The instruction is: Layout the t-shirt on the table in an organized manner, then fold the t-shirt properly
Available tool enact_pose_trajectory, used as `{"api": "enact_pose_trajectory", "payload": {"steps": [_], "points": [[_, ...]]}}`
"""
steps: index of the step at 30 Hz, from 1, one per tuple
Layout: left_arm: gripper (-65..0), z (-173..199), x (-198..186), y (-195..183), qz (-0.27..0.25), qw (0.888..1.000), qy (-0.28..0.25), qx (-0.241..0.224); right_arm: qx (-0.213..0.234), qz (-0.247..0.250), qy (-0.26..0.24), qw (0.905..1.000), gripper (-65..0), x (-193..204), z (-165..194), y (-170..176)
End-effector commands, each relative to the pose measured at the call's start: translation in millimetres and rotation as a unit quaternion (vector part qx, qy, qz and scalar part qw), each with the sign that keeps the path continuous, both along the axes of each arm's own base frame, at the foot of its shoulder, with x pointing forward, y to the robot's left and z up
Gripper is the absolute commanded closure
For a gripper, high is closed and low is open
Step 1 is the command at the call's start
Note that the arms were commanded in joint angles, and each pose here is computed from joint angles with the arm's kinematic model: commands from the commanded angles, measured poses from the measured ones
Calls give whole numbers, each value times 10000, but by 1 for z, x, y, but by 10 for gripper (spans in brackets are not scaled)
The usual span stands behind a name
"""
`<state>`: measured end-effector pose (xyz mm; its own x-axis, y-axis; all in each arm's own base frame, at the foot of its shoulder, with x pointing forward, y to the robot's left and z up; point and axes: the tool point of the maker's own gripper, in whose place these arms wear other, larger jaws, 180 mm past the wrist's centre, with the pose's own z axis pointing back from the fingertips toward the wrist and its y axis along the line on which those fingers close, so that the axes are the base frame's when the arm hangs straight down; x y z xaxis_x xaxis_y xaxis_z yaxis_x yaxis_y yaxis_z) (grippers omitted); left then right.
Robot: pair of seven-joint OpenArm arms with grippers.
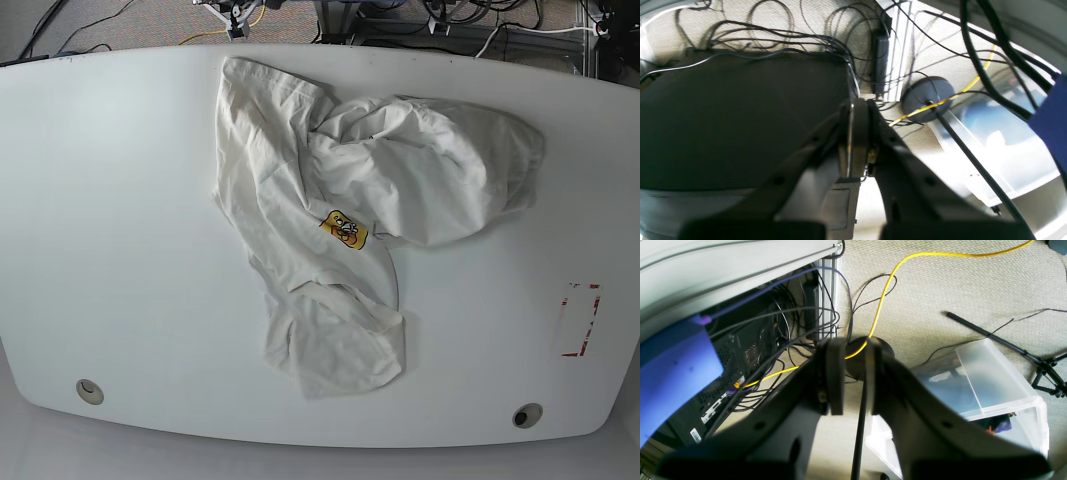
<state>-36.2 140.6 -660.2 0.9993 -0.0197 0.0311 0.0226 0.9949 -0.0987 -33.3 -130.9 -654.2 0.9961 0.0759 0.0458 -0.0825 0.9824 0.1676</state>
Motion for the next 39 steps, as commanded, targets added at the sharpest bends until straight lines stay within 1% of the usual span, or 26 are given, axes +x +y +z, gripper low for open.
{"api": "enact_pose_trajectory", "payload": {"steps": [1, 10, 18, 20, 23, 26, 30, 34, 35, 37, 39], "points": [[-2, 1, -2, -5, 8, 9999, -21, -112, -16, 9, -13, 10000, -107, 0, 0, -2], [0, 1, -1, -8, 17, 9997, -30, -229, -20, 11, -6, 10000, -106, 0, 0, -2], [-3, 2, 2, -3, 43, 9998, -145, -157, -67, -11, -59, 10000, -106, 0, 1, -6], [-2, 4, 6, 0, 36, 9995, -279, -107, -100, 9, -123, 9999, -105, 1, 3, -10], [0, 12, 25, 12, -34, 9973, -730, 83, -169, 98, -363, 9992, -104, 5, 8, -16], [0, 25, 39, 24, -76, 9926, -1189, 243, -256, 195, -609, 9976, -105, 7, 17, -23], [-1, 44, 45, 36, -138, 9863, -1594, 414, -360, 298, -897, 9949, -105, 11, 29, -30], [-3, 56, 42, 41, -345, 9826, -1759, 483, -393, 373, -1191, 9914, -107, 21, 41, -31], [-8, 50, 62, 41, -218, 9820, -1807, 501, -277, 304, -1132, 9927, -100, 32, 32, -17], [-8, 50, 69, 41, -230, 9809, -1865, 505, -266, 301, -1162, 9924, -90, 37, 32, -17], [-8, 50, 73, 41, -226, 9805, -1888, 504, -258, 296, -1170, 9924, -59, 38, 31, -16]]}}
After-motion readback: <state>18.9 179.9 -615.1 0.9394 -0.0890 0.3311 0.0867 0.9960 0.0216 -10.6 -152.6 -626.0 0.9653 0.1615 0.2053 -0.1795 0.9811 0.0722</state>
